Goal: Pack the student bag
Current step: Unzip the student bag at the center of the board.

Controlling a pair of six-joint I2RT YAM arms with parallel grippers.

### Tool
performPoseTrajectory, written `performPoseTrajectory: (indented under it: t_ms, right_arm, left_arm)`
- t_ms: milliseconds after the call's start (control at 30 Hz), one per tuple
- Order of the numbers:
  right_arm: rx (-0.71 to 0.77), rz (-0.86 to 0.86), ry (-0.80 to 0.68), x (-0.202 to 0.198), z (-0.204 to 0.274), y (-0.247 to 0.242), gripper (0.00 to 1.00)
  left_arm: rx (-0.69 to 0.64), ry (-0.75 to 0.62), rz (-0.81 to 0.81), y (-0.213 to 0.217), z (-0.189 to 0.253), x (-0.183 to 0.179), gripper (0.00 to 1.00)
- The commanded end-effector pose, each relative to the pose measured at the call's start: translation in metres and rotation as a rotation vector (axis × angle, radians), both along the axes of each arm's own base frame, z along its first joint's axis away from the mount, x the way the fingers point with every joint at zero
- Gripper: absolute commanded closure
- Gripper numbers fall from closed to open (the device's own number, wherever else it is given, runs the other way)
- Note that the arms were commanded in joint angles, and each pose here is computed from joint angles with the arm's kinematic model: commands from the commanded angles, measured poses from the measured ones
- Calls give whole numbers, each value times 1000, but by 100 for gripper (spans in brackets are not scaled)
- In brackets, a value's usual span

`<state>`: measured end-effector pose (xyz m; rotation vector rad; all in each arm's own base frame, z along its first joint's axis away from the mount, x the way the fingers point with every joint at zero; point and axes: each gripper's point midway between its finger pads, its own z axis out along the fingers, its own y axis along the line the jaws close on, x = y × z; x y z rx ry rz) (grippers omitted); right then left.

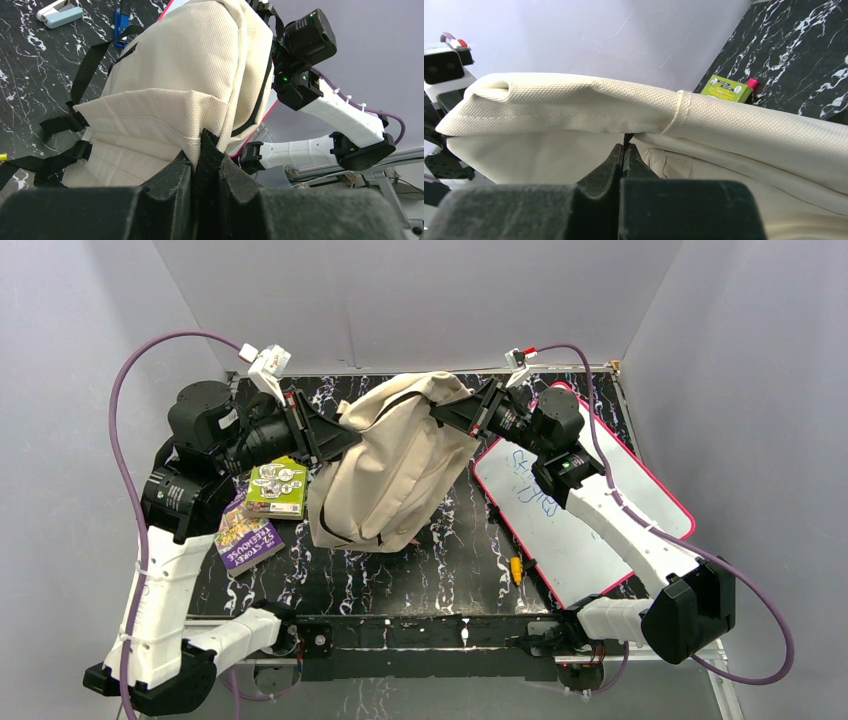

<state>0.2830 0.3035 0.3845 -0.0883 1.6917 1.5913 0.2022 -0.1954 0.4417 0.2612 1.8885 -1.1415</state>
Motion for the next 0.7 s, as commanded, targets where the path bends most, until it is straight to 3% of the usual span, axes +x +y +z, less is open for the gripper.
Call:
performPoseTrajectory:
  t_ms: [0, 667]
  right_arm:
    - [32, 8, -96, -9, 25, -6, 100]
    - [10, 87, -339, -33, 95, -6, 100]
  left_arm:
    - [-73, -156, -10, 1, 40, -8, 100]
    - [-23, -60, 96, -2, 10, 42, 100]
